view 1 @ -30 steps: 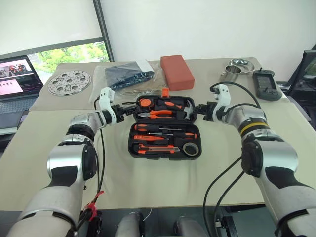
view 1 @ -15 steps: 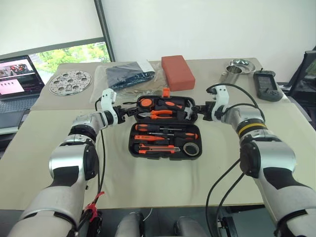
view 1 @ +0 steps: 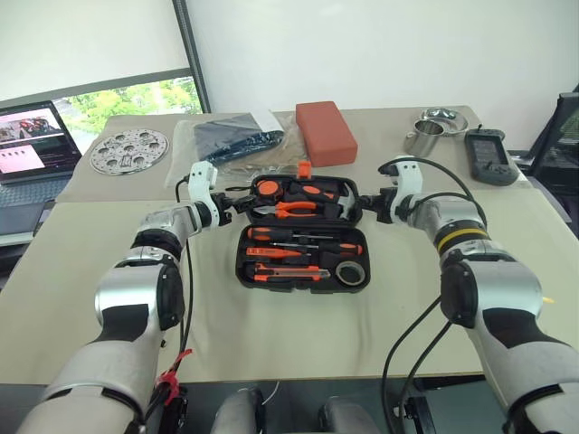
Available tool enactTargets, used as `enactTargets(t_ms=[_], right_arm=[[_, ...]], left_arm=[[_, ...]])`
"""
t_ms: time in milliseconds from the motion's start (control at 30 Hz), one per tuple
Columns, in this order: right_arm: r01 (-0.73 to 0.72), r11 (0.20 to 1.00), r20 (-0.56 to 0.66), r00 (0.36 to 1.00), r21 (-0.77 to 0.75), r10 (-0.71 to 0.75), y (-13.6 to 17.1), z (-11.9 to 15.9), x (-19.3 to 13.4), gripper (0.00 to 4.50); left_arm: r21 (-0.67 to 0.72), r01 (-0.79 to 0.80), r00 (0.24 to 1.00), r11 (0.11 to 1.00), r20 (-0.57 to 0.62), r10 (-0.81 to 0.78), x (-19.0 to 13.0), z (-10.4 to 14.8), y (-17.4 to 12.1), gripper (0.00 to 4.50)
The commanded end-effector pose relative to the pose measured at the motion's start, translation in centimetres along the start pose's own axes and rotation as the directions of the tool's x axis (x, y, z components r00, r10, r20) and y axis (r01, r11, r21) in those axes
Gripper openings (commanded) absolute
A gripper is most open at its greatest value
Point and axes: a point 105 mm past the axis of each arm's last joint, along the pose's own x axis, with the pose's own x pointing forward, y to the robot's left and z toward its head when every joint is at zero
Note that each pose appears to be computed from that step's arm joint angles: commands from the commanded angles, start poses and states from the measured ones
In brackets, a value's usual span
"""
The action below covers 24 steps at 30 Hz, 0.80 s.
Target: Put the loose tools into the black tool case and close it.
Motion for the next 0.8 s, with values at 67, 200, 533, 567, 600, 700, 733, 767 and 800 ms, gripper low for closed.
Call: enactTargets(t_ms=[67, 200, 533, 567, 600, 700, 733, 767, 800], right_arm=[[0.017, 0.999, -0.029, 0.999, 0.036, -0.016, -0.4, -1.4, 0.1, 0.65], [-0.02, 0.998, -0.026, 0.999, 0.053, 0.021, 0.3, -1.3, 0.3, 0.04], [-0.057, 0.998, -0.04, 0.997, 0.038, 0.059, 1.0, -0.9, 0.3, 0.04], [-0.072, 0.997, -0.043, 0.996, 0.03, 0.074, 1.2, -0.9, 0.3, 0.04], [-0.093, 0.995, -0.047, 0.994, 0.026, 0.094, 1.3, -0.8, 0.2, 0.04], [-0.13, 0.991, -0.054, 0.99, 0.015, 0.13, 1.7, -0.7, 0.1, 0.04], [-0.141, 0.99, -0.058, 0.988, 0.008, 0.141, 1.8, -0.7, 0.0, 0.04], [-0.151, 0.989, -0.062, 0.987, 0.003, 0.151, 1.9, -0.7, 0.0, 0.04], [-0.156, 0.988, -0.065, 0.986, -0.001, 0.156, 2.0, -0.7, 0.0, 0.04]], left_arm=[[0.055, -0.005, 0.999, 0.998, 0.049, 0.002, 0.1, 2.2, -0.6, 4.5], [0.072, -0.005, 0.999, 0.997, 0.043, 0.002, 0.3, 2.3, -0.8, 4.5], [0.103, -0.035, 0.999, 0.994, 0.019, 0.033, 0.9, 1.9, -1.1, 4.5], [0.104, -0.039, 0.999, 0.994, 0.019, 0.037, 0.9, 1.9, -1.0, 4.5], [0.102, -0.045, 0.999, 0.994, 0.019, 0.043, 0.9, 1.9, -0.9, 4.5], [0.088, -0.06, 0.998, 0.994, 0.027, 0.058, 0.6, 2.0, -0.5, 4.5], [0.076, -0.066, 0.997, 0.995, 0.033, 0.064, 0.5, 2.1, -0.3, 4.5], [0.069, -0.072, 0.997, 0.995, 0.036, 0.07, 0.3, 2.1, -0.1, 4.5], [0.061, -0.083, 0.996, 0.995, 0.042, 0.08, 0.2, 2.2, 0.1, 4.5]])
